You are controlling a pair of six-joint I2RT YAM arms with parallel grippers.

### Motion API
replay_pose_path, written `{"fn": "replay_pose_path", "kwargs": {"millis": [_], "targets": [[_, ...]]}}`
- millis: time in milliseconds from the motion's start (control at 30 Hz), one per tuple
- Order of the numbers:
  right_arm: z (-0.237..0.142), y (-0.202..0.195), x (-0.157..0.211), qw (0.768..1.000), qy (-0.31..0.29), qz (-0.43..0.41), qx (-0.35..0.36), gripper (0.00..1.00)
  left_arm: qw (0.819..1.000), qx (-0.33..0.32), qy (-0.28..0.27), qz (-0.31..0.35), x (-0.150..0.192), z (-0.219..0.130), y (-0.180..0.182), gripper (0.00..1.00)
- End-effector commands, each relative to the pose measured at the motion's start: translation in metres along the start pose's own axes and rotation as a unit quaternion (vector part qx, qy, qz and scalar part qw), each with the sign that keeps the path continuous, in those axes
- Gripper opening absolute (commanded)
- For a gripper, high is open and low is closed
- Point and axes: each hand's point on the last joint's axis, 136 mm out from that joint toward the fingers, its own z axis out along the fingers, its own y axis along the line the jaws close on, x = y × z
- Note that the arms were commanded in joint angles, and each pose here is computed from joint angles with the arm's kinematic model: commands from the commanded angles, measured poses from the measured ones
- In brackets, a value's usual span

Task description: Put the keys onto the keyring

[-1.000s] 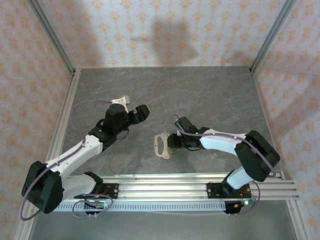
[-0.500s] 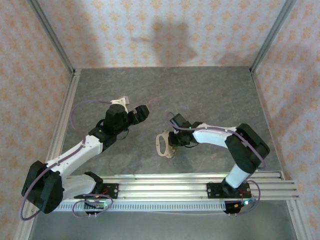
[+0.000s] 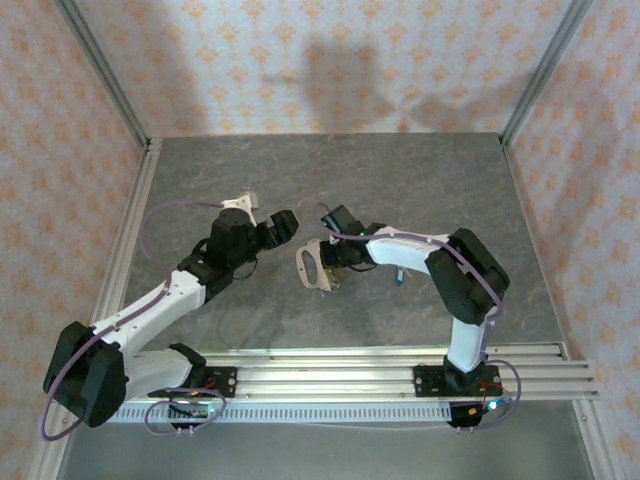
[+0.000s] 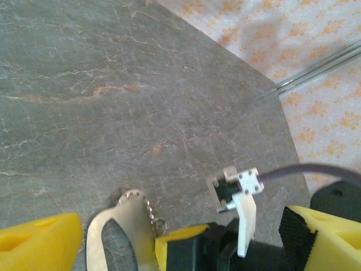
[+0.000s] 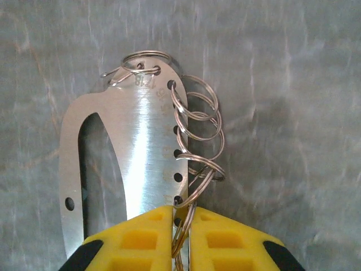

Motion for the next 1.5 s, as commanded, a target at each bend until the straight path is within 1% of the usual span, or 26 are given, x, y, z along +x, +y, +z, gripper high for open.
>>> {"fn": "replay_pose_path", "kwargs": {"millis": [0,67,100,200,233,300,400,533,667,867,1167,1467], "targets": [[0.004,-0.007,-0.025,1.000,-0.017,-0.013,0.014,0.12,1.000,-0.007,-0.005,-0.007,0.001,-0.002,0.004,0.92],[0.007,-0.009,-0.035,1.000,-0.019,-0.012,0.016,0.13,1.000,-0.007,-0.006,-0.008,0.001,-0.003,0.004,0.92],[0.008,-0.009,-0.038,1.000,-0.017,-0.013,0.016,0.17,1.000,-0.007,-0.006,-0.010,0.001,-0.003,0.004,0.93],[0.004,-0.007,-0.047,0.999,-0.022,-0.018,0.018,0.34,1.000,-0.007,-0.008,-0.013,0.001,-0.003,0.005,0.93],[0.000,-0.006,-0.048,0.999,-0.024,-0.020,0.018,0.37,1.000,-0.007,-0.008,-0.014,0.001,-0.003,0.005,0.93],[-0.012,-0.005,-0.050,0.999,-0.033,-0.019,0.016,0.39,1.000,-0.007,-0.009,-0.018,0.001,-0.003,0.005,0.93],[-0.031,-0.002,-0.042,0.999,-0.041,-0.017,0.010,0.40,1.000,-0.012,-0.016,-0.025,-0.001,-0.005,0.007,0.93],[-0.046,0.001,-0.016,0.999,-0.033,-0.032,0.027,0.41,0.998,-0.037,-0.037,-0.030,-0.008,-0.014,0.016,0.93],[-0.050,0.006,0.012,0.999,-0.016,-0.034,0.035,0.41,0.997,-0.049,-0.053,-0.031,-0.015,-0.022,0.020,0.94],[-0.044,0.017,0.040,0.999,-0.001,-0.030,0.028,0.38,0.996,-0.060,-0.059,-0.033,-0.017,-0.030,0.025,0.94],[-0.029,0.019,0.049,1.000,0.008,-0.004,0.015,0.32,0.995,-0.067,-0.060,-0.035,-0.015,-0.032,0.031,0.95],[-0.020,0.021,0.049,1.000,0.016,-0.005,0.013,0.29,0.995,-0.069,-0.060,-0.035,-0.014,-0.031,0.033,0.95]]}}
